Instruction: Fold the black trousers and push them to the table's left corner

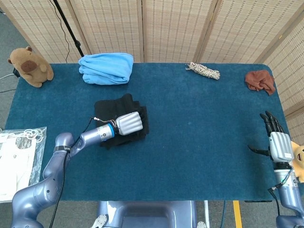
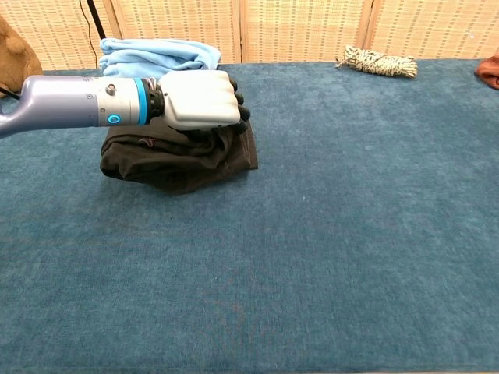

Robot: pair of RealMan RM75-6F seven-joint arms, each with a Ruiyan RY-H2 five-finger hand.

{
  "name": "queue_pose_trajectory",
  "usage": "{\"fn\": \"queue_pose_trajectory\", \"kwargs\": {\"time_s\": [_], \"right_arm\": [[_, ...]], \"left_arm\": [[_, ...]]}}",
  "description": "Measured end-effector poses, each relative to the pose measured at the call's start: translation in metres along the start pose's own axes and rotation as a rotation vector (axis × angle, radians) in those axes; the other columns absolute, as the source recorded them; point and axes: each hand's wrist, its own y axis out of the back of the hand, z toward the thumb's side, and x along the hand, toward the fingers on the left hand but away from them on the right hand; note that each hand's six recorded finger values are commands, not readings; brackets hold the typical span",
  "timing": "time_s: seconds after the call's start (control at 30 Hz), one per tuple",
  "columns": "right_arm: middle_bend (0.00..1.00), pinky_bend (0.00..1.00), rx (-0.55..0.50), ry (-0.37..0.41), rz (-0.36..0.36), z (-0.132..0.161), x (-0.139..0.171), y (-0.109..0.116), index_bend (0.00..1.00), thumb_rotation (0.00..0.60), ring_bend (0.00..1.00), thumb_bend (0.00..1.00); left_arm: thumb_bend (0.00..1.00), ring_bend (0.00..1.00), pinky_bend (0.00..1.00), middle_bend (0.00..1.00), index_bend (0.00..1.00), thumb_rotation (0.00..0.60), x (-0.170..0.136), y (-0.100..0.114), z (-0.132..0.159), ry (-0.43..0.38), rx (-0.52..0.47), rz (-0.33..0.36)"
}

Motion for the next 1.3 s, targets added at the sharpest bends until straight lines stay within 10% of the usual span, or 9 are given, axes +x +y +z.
{"fn": "queue_pose_trajectory", "kwargs": {"time_s": [0.2,0.83,1.3], "right_arm": [[0.00,0.15,0.001,0.003,0.003,0.001,0.000,-0.001,0.01,0.600,0.00,0.00],[0.00,0.15,-0.005,0.015,-0.001,0.005,0.003,0.000,0.01,0.600,0.00,0.00],[0.00,0.15,0.013,0.021,0.016,0.009,0.003,-0.006,0.01,0.600,0.00,0.00]], "left_arm": [[0.38,0.07,0.25,0.00,0.00,0.600,0.006,0.000,-0.001,0.053,-0.020,-0.002],[0.37,0.02,0.23,0.00,0.00,0.600,-0.016,0.029,-0.043,0.258,-0.368,0.231],[0.36,0.08,0.23,0.00,0.00,0.600,-0.139,-0.044,-0.046,0.329,-0.637,0.121]]}}
